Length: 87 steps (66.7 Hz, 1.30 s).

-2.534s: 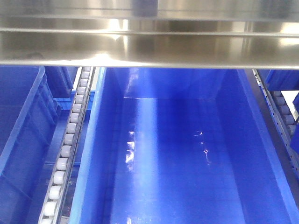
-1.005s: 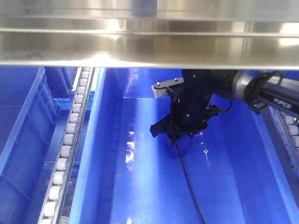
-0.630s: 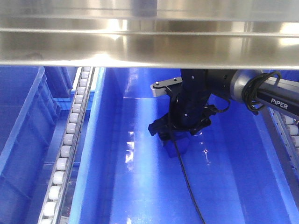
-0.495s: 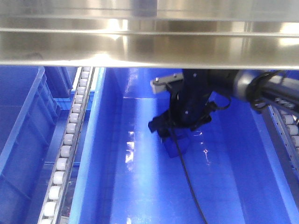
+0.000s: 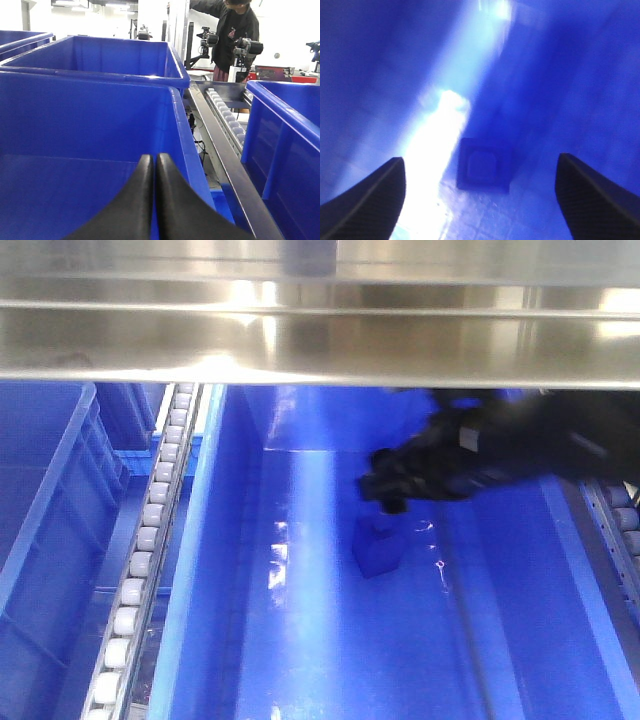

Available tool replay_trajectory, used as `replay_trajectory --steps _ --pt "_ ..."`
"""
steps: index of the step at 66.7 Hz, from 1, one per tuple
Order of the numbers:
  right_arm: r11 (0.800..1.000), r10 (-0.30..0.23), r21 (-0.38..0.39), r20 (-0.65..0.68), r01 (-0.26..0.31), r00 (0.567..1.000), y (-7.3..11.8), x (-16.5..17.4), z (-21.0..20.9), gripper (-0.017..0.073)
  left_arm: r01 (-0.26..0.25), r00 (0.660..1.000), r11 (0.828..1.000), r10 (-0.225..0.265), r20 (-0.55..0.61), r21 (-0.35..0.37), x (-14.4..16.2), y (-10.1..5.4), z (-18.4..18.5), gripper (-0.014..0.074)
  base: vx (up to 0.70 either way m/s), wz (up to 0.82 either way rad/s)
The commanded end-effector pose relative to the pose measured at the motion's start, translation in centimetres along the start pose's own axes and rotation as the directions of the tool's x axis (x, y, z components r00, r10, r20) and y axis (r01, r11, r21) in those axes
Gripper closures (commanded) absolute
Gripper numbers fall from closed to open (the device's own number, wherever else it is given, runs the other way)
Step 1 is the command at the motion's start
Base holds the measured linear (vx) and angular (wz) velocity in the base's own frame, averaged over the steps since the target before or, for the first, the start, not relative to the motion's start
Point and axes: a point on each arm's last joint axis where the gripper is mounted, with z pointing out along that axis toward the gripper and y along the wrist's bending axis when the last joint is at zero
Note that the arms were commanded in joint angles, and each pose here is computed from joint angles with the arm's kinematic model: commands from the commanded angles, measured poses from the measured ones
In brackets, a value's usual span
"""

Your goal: Pour parts from conveyor to right shelf

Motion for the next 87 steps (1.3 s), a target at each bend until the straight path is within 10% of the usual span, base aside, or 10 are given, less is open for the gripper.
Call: replay_trajectory --steps 1,25,57,87 --pt "1.000 -0.014 -0.012 0.237 0.017 0.971 0.0 -0.2 -3.8 -0.0008 0.016 0.998 1.000 -0.016 0.060 0.012 0.1 0.0 0.0 0.0600 0.00 0.00" --pt "0.997 -0.067 -0.007 0.406 0.076 0.911 -0.5 7.1 -11.1 -0.0008 0.016 0.998 1.000 -0.016 0.060 0.012 0.1 0.0 0.0 0.0600 0.00 0.00" --pt "0.995 -0.061 -0.004 0.762 0.100 0.645 -1.2 17.8 -20.2 -0.0008 0.016 0.998 1.000 -0.016 0.060 0.012 0.1 0.0 0.0 0.0600 0.00 0.00" --pt "0.995 -0.062 -0.003 0.769 0.100 0.636 -1.4 20.5 -18.6 0.0076 0.016 0.998 1.000 -0.016 0.060 0.012 0.1 0.0 0.0 0.0600 0.00 0.00"
